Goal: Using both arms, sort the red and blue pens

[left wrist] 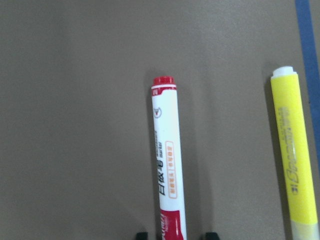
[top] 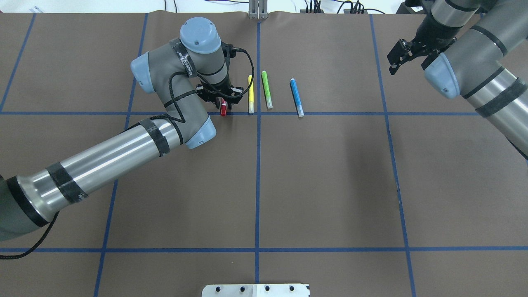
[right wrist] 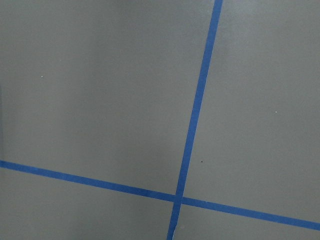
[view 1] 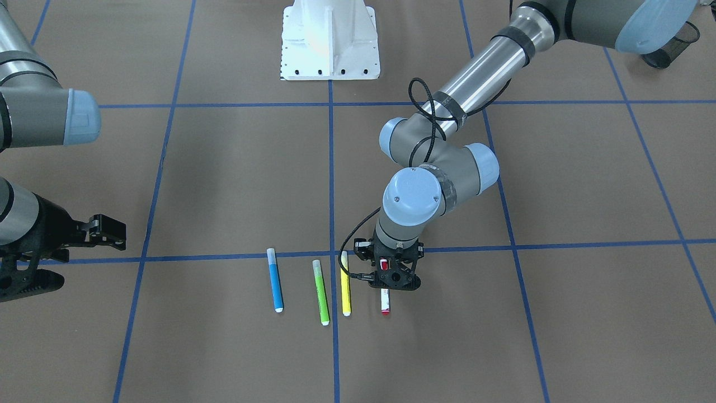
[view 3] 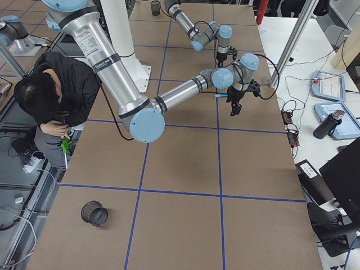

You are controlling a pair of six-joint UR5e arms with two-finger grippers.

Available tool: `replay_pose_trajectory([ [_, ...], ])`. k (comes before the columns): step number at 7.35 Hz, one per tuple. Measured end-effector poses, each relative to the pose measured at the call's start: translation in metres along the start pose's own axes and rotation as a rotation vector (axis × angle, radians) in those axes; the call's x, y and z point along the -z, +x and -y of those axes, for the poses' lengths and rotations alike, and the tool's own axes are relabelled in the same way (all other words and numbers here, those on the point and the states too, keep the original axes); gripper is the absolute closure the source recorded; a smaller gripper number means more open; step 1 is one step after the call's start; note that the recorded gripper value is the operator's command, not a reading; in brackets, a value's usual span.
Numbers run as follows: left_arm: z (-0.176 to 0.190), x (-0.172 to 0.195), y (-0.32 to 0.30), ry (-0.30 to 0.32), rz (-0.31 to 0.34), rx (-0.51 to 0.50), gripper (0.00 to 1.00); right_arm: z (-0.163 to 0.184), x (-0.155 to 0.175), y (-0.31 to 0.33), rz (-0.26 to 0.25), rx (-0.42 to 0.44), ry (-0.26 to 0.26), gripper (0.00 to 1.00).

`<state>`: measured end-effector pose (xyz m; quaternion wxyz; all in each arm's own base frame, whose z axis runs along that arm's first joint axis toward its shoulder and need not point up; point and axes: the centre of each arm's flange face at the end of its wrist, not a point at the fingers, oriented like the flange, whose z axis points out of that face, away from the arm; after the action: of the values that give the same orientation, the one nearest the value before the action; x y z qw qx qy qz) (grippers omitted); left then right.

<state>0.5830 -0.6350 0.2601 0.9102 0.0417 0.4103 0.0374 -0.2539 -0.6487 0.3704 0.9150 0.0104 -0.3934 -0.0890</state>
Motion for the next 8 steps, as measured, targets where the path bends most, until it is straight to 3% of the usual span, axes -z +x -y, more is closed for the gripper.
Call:
replay_pose_trajectory([
  [2, 0.003, 0.01, 0.002, 0.008, -0.01, 0.038, 1.0, 0.0, 0.0, 0.0, 0.0, -0.001, -0.001, 0.0],
  [4, 0.02, 0.045, -0.011, -0.006, -0.005, 0.121, 1.0, 0.001, 0.001, -0.004, 0.002, -0.005, 0.002, 0.0],
  [6, 0.036, 0.092, -0.058, -0.039, 0.047, 0.226, 1.0, 0.025, 0.006, -0.041, 0.01, -0.03, 0.007, 0.01],
  [8, 0.036, 0.133, -0.14, -0.085, 0.068, 0.334, 1.0, 0.054, -0.013, -0.095, 0.021, -0.041, 0.017, 0.01],
])
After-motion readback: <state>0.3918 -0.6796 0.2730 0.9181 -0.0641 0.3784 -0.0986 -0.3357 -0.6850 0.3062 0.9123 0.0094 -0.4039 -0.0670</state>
